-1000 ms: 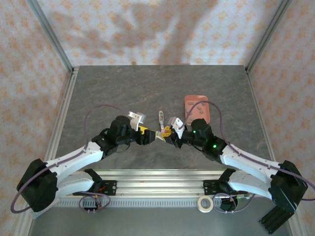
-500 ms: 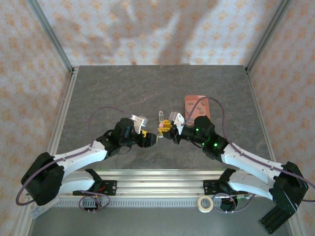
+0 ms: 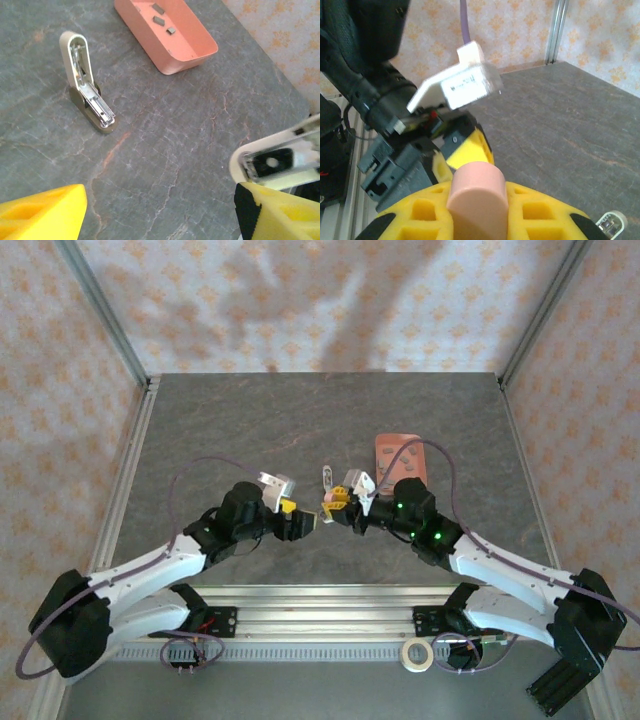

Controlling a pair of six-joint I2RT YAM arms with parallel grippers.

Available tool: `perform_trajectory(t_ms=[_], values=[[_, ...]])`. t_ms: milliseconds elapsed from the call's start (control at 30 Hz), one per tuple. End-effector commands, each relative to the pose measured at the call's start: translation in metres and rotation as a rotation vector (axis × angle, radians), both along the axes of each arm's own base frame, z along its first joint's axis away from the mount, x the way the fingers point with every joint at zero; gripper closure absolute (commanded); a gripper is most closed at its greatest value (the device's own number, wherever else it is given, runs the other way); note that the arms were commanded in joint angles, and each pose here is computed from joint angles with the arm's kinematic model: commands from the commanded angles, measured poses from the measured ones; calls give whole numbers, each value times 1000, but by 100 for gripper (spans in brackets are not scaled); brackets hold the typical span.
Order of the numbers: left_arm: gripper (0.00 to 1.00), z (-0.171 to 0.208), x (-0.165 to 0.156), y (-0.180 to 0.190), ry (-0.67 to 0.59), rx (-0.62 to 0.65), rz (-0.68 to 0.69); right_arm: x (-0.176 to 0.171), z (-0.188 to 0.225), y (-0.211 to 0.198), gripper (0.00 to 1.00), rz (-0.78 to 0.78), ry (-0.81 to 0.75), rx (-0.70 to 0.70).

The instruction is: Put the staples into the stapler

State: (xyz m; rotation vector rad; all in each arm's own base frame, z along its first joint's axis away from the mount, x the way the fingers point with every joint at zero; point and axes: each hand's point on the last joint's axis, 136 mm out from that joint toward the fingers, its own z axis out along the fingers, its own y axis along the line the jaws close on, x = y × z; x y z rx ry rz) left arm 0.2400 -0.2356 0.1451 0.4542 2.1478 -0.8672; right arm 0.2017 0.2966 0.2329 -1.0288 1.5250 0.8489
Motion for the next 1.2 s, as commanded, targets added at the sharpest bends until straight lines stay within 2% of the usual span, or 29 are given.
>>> perform_trajectory(t_ms=[0,167,433,533,633,767,933,1167], values=[[20,5,-3,6,-122,107,-59,-1,3,-4,80,0,-1,10],[19,18,-13,1,-258,188,-213,-3,-1,-4,80,16,15,0],[18,29,-27,-6,-417,234,-383,-12,-3,4,80,98,46,-15],[21,24,-36,-10,-417,269,-479,-19,-4,11,80,163,59,-33],[22,28,-43,-17,-421,252,-549,-21,-3,16,80,201,52,-40],[21,39,-44,-26,-450,186,-571,-22,-3,22,80,245,58,-54],[20,36,-52,-33,-428,177,-641,-22,-2,28,80,276,60,-50],[23,41,-49,-41,-443,118,-636,-29,3,33,80,346,55,-53]])
